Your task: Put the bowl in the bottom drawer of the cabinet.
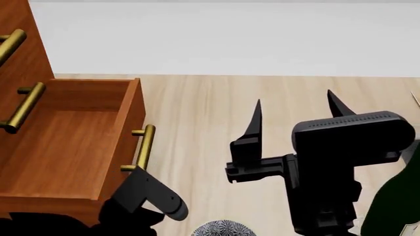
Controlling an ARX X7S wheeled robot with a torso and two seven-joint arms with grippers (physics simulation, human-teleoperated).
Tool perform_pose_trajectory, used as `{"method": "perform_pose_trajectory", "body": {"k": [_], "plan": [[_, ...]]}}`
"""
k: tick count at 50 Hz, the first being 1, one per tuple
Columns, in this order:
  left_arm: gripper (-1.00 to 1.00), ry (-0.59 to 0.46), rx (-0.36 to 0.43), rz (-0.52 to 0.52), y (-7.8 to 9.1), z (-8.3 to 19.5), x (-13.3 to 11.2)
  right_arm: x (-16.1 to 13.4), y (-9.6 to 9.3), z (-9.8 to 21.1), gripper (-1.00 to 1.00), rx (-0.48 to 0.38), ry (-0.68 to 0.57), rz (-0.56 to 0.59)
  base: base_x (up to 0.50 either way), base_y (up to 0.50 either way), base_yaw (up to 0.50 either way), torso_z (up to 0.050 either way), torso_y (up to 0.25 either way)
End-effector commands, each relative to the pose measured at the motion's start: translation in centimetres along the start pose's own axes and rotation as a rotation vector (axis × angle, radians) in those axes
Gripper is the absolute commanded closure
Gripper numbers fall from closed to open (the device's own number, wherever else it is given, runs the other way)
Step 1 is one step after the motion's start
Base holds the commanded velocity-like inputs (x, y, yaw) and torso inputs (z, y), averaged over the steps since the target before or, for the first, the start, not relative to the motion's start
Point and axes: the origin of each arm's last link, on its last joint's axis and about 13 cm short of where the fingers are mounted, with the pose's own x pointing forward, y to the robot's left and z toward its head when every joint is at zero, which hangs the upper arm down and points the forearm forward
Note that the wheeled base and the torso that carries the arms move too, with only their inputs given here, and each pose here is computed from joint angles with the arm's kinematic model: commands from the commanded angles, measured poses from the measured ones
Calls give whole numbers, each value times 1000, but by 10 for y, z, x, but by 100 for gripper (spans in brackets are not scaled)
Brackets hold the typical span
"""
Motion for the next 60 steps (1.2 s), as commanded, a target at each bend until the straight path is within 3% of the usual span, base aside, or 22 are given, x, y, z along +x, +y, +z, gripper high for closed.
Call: {"method": "perform_pose_trajectory", "body": {"k": [1,51,52,60], "plan": [[-100,12,-7,-9,3,-4,6,0,1,0,-100,-2,0,1,0,0,0,0,0],[-100,57,-45,-52,12,-13,33,2,2,-3,-100,4,6,11,0,0,0,0,0],[100,53,-46,-51,12,-13,33,2,2,-3,-100,4,5,10,0,-3,-3,0,0],[100,42,-51,-52,10,-11,31,2,2,-3,-100,5,5,10,0,0,0,0,0]]}}
